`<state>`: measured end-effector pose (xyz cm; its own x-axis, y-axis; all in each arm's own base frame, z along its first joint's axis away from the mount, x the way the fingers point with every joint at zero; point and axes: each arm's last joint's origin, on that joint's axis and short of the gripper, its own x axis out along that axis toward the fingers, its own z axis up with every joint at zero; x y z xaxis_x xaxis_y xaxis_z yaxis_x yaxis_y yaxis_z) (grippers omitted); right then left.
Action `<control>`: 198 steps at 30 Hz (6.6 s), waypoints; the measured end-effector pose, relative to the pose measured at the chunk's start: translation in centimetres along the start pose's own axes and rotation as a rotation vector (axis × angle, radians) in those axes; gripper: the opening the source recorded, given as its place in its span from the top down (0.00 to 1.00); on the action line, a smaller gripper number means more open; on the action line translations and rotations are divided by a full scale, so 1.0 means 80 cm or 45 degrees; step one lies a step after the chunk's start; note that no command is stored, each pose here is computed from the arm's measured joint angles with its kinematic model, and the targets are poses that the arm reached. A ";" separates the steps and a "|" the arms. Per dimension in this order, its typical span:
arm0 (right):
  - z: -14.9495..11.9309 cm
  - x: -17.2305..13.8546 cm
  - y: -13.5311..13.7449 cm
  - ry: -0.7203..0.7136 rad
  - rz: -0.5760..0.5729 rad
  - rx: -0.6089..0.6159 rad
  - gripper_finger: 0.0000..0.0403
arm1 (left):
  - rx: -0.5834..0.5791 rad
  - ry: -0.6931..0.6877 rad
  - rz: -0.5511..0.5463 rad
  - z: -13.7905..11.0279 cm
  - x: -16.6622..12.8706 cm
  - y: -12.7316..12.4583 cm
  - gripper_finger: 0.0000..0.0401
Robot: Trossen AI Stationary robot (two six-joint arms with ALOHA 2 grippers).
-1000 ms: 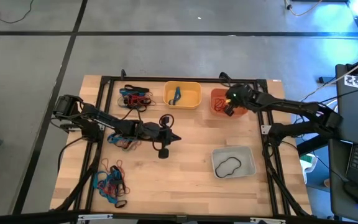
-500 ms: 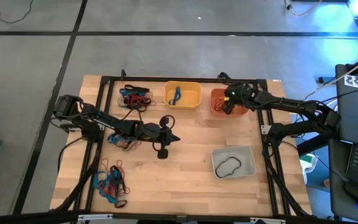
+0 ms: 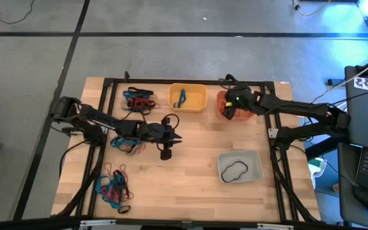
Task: Sort rubber bands into baskets
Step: Put the red rubber band into the orange bin
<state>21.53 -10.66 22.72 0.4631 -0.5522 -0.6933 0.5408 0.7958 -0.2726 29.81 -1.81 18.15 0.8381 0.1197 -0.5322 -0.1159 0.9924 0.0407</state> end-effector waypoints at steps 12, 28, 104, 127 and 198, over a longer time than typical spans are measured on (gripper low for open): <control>0.016 -0.030 0.072 -0.249 0.362 -0.182 0.32 | -0.128 0.530 0.080 -0.032 -0.063 0.011 0.68; 0.021 -0.039 0.096 -0.357 0.450 -0.216 0.32 | -0.034 0.926 0.143 -0.073 -0.052 0.012 0.68; 0.044 0.033 0.164 -0.739 0.923 -0.283 0.32 | 0.043 -0.303 0.042 0.046 -0.028 0.022 0.99; 0.053 0.028 0.187 -0.962 0.968 -0.253 0.74 | 0.068 -0.379 0.043 0.048 -0.018 0.020 0.98; -0.021 0.026 0.004 0.241 -0.141 -0.010 0.92 | -0.138 0.201 0.077 0.009 -0.072 0.030 0.62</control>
<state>21.49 -11.15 20.08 0.2606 -0.5802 -0.7717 0.5751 0.7353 -0.3587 25.06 -0.11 21.91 0.7351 0.1646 -0.6576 -0.2271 0.9738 -0.0101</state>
